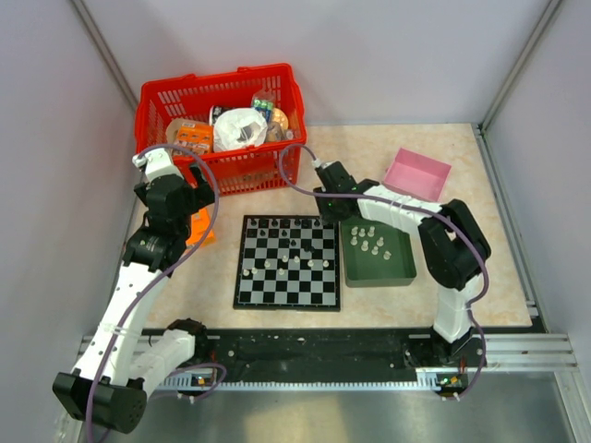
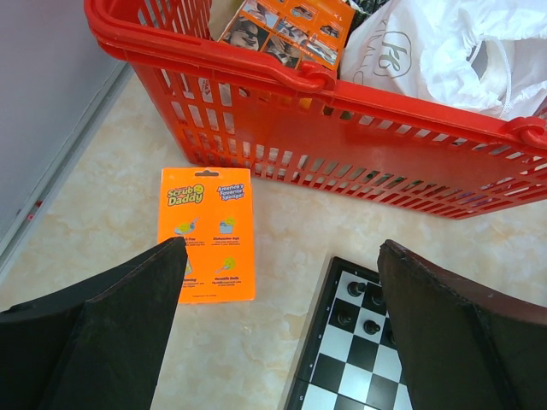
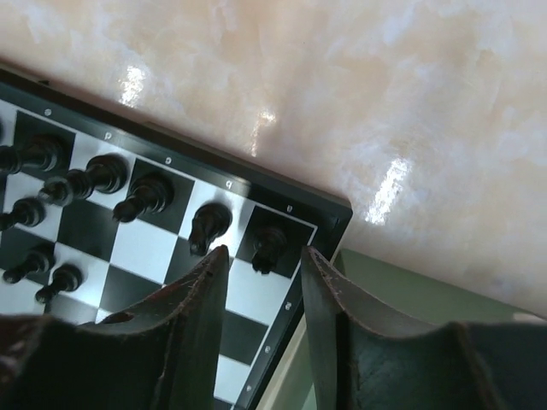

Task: Set up the chess pieces on the board

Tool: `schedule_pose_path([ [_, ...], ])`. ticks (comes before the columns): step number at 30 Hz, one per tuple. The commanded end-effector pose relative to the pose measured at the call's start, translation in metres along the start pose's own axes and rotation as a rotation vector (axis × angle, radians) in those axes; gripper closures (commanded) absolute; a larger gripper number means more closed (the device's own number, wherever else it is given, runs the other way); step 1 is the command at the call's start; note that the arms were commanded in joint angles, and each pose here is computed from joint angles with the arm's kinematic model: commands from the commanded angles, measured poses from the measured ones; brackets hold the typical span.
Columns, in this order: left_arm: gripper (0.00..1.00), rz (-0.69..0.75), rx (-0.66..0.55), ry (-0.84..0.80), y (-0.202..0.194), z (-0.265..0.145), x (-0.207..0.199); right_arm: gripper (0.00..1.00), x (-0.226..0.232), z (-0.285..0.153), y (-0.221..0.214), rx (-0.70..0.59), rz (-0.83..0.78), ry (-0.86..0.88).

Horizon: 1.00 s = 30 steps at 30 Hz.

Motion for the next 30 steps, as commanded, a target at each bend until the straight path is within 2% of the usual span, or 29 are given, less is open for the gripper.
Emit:
schedule_pose_path([
  [1, 0.01, -0.029, -0.044, -0.034, 0.011, -0.003, -0.007, 0.59, -0.002, -0.053, 0.047, -0.16, 0.008, 0.034],
  [7, 0.01, -0.032, -0.046, -0.038, 0.011, -0.003, -0.007, 0.57, 0.033, -0.073, 0.042, -0.178, 0.0, 0.133],
  [13, 0.01, -0.035, -0.048, -0.041, 0.012, -0.004, -0.007, 0.6, 0.06, -0.057, 0.013, -0.095, -0.005, 0.167],
  [20, 0.01, -0.03, -0.056, -0.03, 0.013, -0.004, -0.004, 0.63, 0.075, -0.049, -0.016, -0.024, -0.031, 0.19],
  [30, 0.01, -0.033, -0.054, -0.032, 0.012, -0.004, -0.004, 0.66, 0.087, -0.042, -0.024, 0.009, -0.039, 0.23],
])
Point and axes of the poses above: each gripper's point midway between its finger pads, its own z axis out along the fingers, its own x axis along the line the jaws close on, y = z × x, the point moved 1 cm from there along -z, back along the fingers, and after that the axes turned 14 degrees about -z, right-handed, at the moved point
